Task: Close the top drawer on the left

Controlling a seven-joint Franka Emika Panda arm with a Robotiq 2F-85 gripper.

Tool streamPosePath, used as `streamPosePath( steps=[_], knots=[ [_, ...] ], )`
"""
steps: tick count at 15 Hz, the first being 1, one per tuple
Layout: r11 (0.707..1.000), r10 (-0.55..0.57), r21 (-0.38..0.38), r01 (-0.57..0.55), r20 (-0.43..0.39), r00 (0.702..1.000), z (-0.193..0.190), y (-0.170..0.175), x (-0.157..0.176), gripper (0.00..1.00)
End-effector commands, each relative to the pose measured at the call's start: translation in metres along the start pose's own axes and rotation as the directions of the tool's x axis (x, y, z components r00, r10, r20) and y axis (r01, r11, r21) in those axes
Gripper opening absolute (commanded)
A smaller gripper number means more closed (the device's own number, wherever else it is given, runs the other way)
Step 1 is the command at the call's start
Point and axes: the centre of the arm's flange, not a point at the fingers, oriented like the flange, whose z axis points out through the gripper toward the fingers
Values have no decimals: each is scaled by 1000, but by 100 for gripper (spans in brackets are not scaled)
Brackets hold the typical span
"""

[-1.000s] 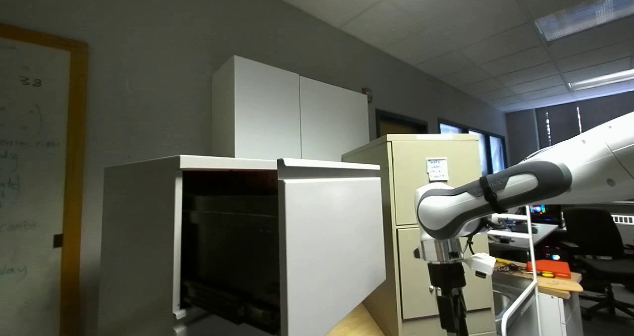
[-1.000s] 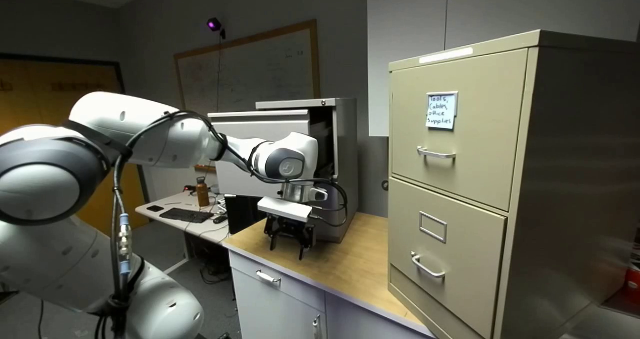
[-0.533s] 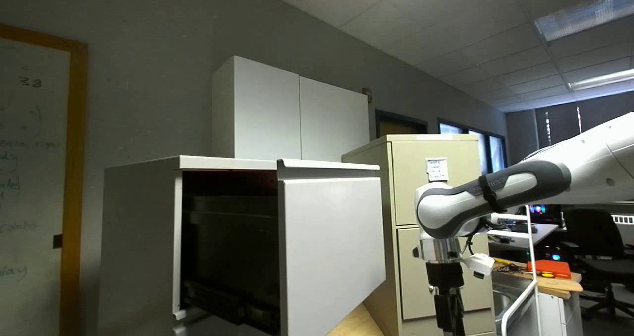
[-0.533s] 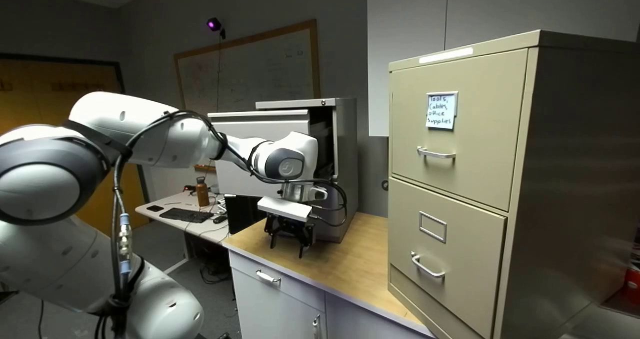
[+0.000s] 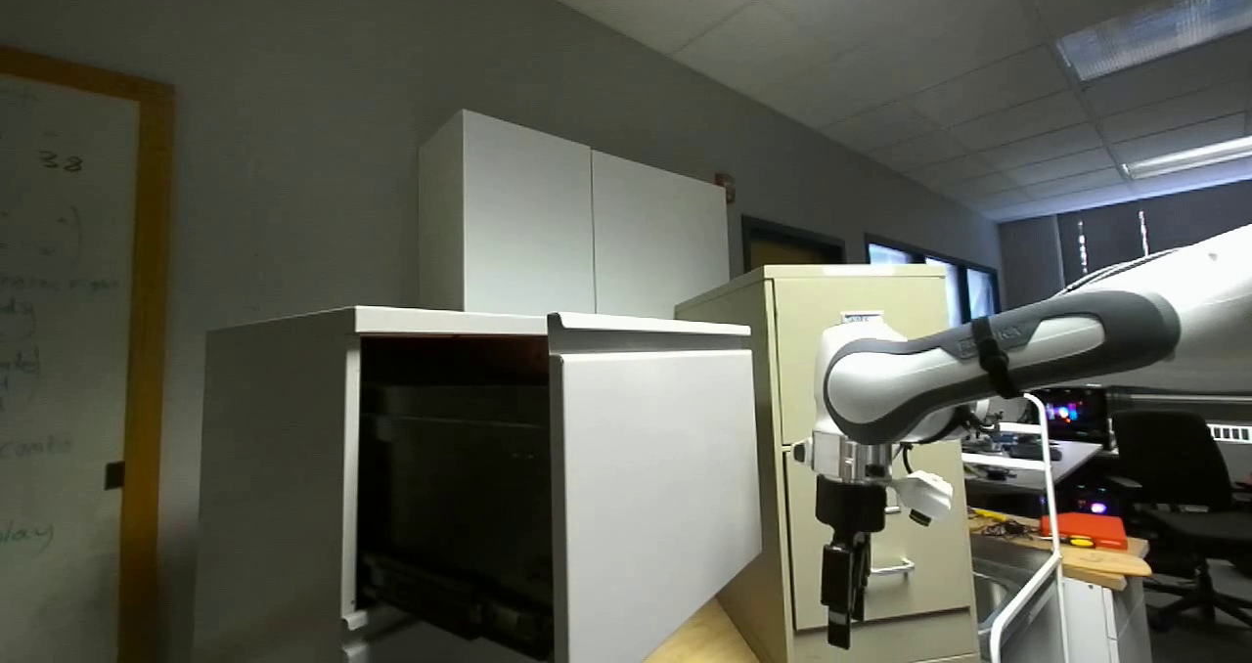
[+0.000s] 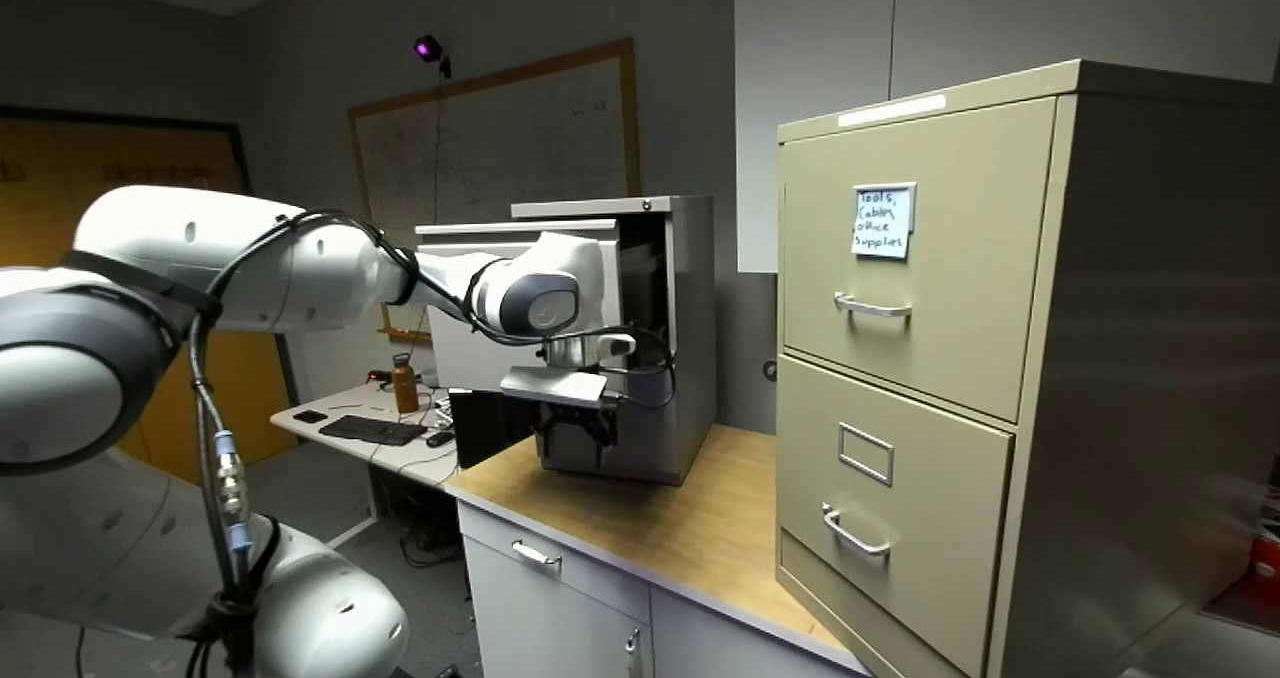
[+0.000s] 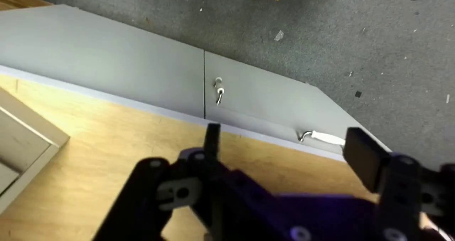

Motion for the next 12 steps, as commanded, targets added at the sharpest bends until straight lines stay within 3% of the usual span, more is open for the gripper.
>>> streamPosePath(
  steps=[1,5,8,12],
  knots=[
    [999,-31,-38,25,-146,989,-46,-32,-10,60],
    [997,-68,-46,56,-331,941,-90,-56,-25,27],
    [998,-58,-58,34,-487,871,-117,-68,-30,5],
    [999,-17,-35,-8,-664,748,-149,-78,-22,0]
  ],
)
